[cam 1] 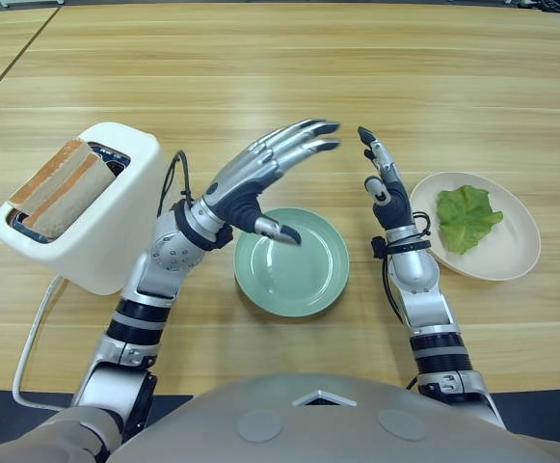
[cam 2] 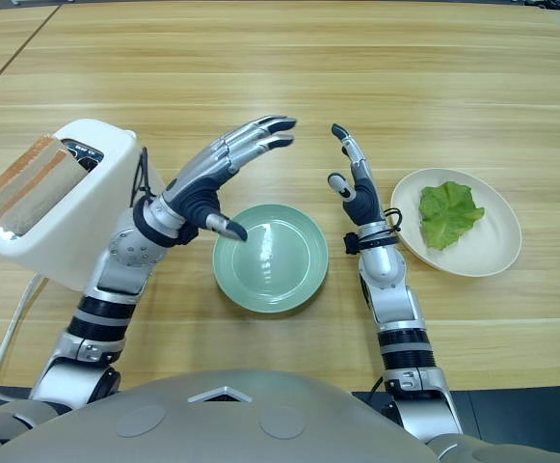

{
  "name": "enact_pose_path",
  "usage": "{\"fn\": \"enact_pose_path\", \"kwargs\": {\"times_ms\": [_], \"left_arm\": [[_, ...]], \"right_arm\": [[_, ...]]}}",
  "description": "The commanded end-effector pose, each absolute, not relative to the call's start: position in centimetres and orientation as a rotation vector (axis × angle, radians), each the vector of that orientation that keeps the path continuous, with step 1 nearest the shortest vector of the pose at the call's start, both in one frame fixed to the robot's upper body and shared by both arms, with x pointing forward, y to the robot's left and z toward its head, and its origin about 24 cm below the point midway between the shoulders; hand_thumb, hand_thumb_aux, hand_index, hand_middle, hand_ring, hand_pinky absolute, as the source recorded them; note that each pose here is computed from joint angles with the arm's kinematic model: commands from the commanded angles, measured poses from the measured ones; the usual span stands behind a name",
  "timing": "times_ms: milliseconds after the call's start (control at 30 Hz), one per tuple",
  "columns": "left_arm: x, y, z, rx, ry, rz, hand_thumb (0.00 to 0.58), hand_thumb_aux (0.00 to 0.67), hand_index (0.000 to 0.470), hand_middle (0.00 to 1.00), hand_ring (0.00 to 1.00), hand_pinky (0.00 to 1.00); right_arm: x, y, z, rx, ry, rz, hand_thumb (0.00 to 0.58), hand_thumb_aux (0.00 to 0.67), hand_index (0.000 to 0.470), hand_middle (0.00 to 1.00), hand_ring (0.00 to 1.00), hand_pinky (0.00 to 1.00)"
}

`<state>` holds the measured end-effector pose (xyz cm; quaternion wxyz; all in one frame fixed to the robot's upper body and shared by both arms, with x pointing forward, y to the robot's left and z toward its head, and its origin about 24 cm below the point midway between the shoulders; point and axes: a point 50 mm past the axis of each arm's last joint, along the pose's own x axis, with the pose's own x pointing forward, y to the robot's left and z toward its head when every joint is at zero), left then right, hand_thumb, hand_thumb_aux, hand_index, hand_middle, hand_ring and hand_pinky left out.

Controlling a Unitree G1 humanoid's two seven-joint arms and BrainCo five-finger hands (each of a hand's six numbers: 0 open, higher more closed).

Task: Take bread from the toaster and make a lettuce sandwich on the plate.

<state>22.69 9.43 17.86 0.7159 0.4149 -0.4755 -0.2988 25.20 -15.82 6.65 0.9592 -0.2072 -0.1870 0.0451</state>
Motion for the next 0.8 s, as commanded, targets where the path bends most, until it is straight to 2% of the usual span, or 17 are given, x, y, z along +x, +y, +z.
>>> {"fn": "enact_pose_path", "kwargs": {"times_ms": [33,100,167,267,400,633,667,733,767,800], "left_arm": [[22.5,12.6,24.2,1.288,-1.119,-0.61,0.0,0.0,0.0,0.0,0.0,0.0],[23.1,15.2,26.5,1.409,-1.032,-0.544,0.0,0.0,0.0,0.0,0.0,0.0],[24.1,18.4,27.7,1.489,-0.853,-0.488,0.0,0.0,0.0,0.0,0.0,0.0],[25.6,23.2,26.1,1.61,-0.571,-0.453,0.0,0.0,0.0,0.0,0.0,0.0],[26.3,28.5,24.8,1.665,-0.31,-0.378,0.0,0.0,0.0,0.0,0.0,0.0],[26.0,33.2,23.8,1.681,-0.029,-0.338,0.0,0.0,0.0,0.0,0.0,0.0],[26.0,33.7,23.5,1.686,0.007,-0.337,0.014,0.008,0.006,0.0,0.0,0.0],[26.0,34.4,22.9,1.688,0.061,-0.341,0.092,0.055,0.039,0.0,0.0,0.0],[26.0,34.5,22.5,1.685,0.074,-0.352,0.179,0.113,0.079,0.0,0.0,0.0],[26.0,34.4,22.2,1.682,0.083,-0.364,0.22,0.142,0.1,0.0,0.0,0.0]], "right_arm": [[26.0,-14.9,6.2,-0.417,-0.369,0.098,0.0,0.0,0.0,0.0,0.0,0.0],[26.3,-14.6,6.1,-0.417,-0.37,0.105,0.0,0.0,0.0,0.0,0.0,0.0],[26.4,-14.3,6.0,-0.422,-0.373,0.116,0.0,0.0,0.0,0.0,0.0,0.0],[26.5,-14.3,5.7,-0.431,-0.365,0.12,0.0,0.0,0.0,0.0,0.0,0.0],[26.6,-14.8,5.5,-0.437,-0.356,0.112,0.0,0.0,0.0,0.0,0.0,0.0],[26.3,-15.8,5.2,-0.457,-0.35,0.095,0.0,0.0,0.0,0.0,0.0,0.0],[26.3,-15.9,5.2,-0.461,-0.35,0.095,0.0,0.0,0.0,0.0,0.0,0.0],[26.2,-16.0,5.2,-0.466,-0.351,0.097,0.0,0.0,0.0,0.0,0.0,0.0],[26.2,-16.0,5.2,-0.467,-0.351,0.098,0.0,0.0,0.0,0.0,0.0,0.0],[26.2,-16.0,5.2,-0.468,-0.351,0.098,0.0,0.0,0.0,0.0,0.0,0.0]]}}
